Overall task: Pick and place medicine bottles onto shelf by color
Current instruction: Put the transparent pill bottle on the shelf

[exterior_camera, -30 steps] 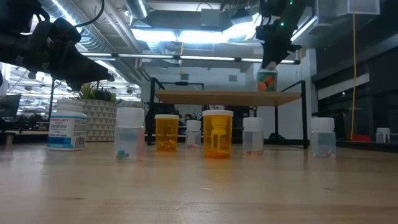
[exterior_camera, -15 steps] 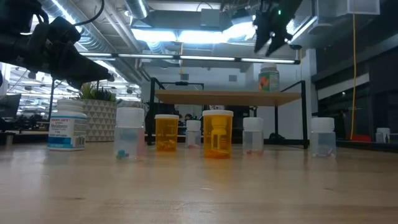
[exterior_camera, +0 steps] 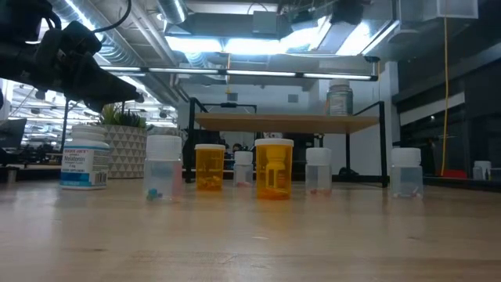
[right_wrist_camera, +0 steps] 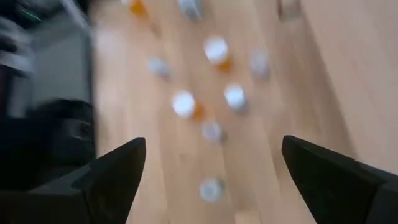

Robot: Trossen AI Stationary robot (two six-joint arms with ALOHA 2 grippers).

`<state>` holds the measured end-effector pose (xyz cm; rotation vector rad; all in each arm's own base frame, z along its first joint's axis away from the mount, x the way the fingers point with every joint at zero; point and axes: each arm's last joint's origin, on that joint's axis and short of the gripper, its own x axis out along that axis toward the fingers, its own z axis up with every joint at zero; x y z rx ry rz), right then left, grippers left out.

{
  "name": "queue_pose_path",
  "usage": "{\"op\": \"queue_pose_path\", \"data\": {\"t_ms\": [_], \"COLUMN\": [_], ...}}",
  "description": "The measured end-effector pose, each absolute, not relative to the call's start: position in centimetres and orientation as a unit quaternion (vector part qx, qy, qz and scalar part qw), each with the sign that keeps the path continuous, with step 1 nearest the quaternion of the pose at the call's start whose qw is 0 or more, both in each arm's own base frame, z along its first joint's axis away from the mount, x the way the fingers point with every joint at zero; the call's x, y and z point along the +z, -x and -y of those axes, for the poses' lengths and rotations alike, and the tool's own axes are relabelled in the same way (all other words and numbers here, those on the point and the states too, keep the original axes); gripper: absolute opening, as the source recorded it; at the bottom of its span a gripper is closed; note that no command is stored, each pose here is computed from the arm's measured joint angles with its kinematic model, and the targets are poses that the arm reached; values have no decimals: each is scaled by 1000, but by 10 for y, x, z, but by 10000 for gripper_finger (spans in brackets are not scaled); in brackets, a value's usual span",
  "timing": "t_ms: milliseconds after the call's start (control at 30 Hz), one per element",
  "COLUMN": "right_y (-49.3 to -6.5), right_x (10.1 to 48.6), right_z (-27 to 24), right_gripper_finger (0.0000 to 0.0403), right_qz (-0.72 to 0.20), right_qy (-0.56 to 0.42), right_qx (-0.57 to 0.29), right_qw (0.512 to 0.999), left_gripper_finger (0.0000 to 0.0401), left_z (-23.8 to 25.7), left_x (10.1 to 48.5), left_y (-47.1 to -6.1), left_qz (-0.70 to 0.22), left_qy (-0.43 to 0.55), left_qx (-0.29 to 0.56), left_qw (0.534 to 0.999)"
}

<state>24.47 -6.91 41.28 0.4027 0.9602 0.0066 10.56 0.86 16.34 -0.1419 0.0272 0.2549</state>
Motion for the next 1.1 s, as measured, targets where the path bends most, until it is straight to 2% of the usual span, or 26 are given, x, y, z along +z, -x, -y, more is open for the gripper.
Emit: {"op": "queue_pose_path", "data": {"t_ms": [200,333,533,833,1100], "right_y": [-258,-257,-253,-243,-238], "right_x": [343,291,236,198,180], "right_z": [20,-9,-38,-54,-57], "right_gripper_finger": [364,360,359,358,358], "right_qz": [-562,-598,-581,-565,-547], "right_qy": [-142,-153,-226,-264,-272], "right_qx": [-158,-180,-221,-231,-245], "right_qw": [800,766,750,747,753], "left_gripper_finger": [98,98,98,98,98], "left_z": [-9,-9,-9,-9,-9], "left_x": [163,163,163,163,163], "left_y": [-106,-106,-106,-106,-106], "left_qz": [-14,-14,-14,-14,-14], "left_qy": [71,71,71,71,70], "left_qx": [127,127,127,127,127], "left_qw": [989,989,989,989,989]}}
